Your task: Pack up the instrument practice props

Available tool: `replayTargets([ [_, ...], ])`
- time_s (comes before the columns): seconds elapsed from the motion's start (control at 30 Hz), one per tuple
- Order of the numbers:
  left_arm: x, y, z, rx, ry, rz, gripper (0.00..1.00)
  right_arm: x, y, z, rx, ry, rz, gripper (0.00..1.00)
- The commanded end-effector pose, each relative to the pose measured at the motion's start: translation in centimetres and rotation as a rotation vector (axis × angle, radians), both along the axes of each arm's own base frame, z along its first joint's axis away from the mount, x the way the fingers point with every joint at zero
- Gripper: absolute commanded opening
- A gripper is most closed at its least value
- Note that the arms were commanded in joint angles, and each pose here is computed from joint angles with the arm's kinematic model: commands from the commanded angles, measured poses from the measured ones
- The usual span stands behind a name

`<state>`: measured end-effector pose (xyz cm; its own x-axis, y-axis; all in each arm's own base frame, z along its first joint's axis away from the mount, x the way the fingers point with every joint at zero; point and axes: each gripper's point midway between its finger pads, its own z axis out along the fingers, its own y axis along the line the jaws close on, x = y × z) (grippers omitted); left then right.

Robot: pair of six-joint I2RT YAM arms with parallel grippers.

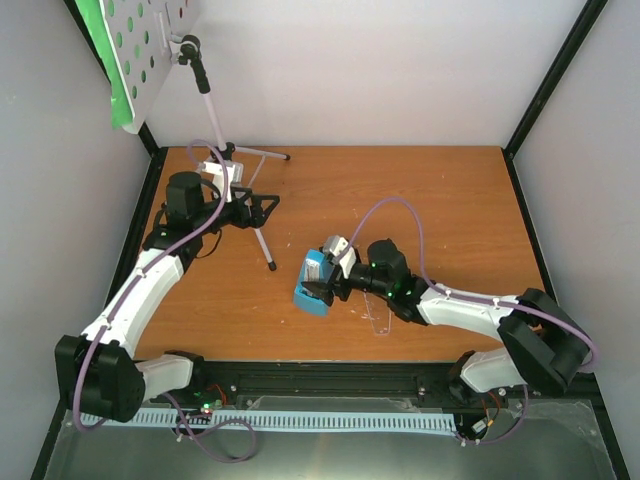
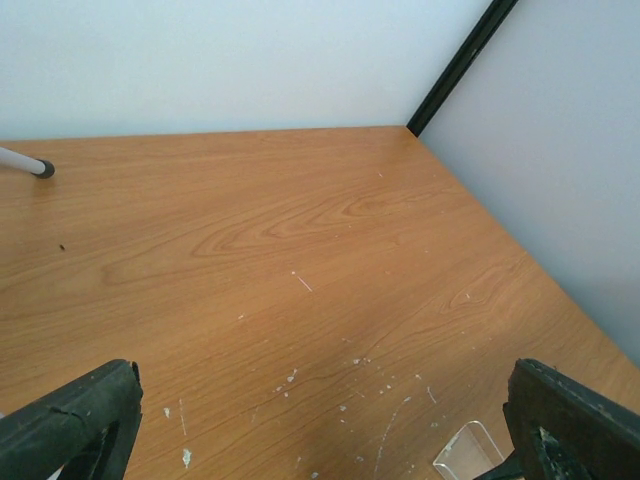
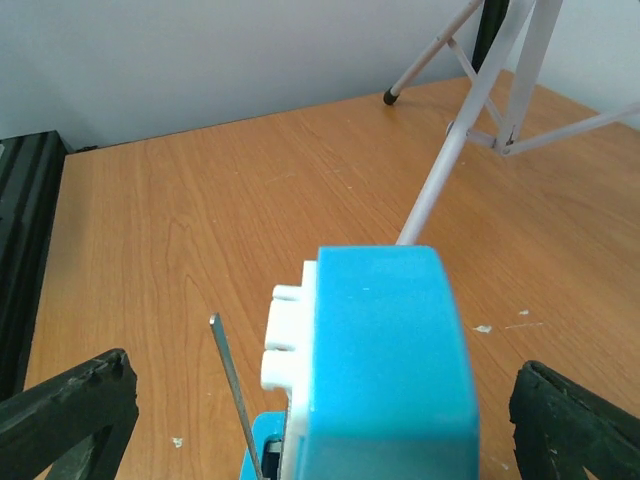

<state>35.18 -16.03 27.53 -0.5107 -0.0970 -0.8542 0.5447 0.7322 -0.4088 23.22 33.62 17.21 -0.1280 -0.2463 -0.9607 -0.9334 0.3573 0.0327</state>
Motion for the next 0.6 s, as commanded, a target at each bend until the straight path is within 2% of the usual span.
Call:
replayTargets([
  [0.0, 0.4, 0.6, 0.9, 0.033, -0.064, 0.021, 1.0, 0.5, 0.3, 1.0, 0.041, -0.102, -0.046, 1.0],
  [0.17, 0.4, 0.5, 1.0, 0.035, -0.07, 0.016, 0.99, 1.0, 0.8, -0.1, 0.008, -0.105, -0.072, 0.98],
  [0.4, 0.3, 0.2, 0.8, 0.027, -0.067, -0.007, 0.99, 1.4, 0.8, -0.5, -0.013, -0.123, -0.099, 0.85],
  [0.57, -0.5, -1.7, 0.5, 0.035, -0.068, -0.074, 0.99, 1.2, 0.5, -0.6, 0.0, -0.1, -0.111, 0.76],
])
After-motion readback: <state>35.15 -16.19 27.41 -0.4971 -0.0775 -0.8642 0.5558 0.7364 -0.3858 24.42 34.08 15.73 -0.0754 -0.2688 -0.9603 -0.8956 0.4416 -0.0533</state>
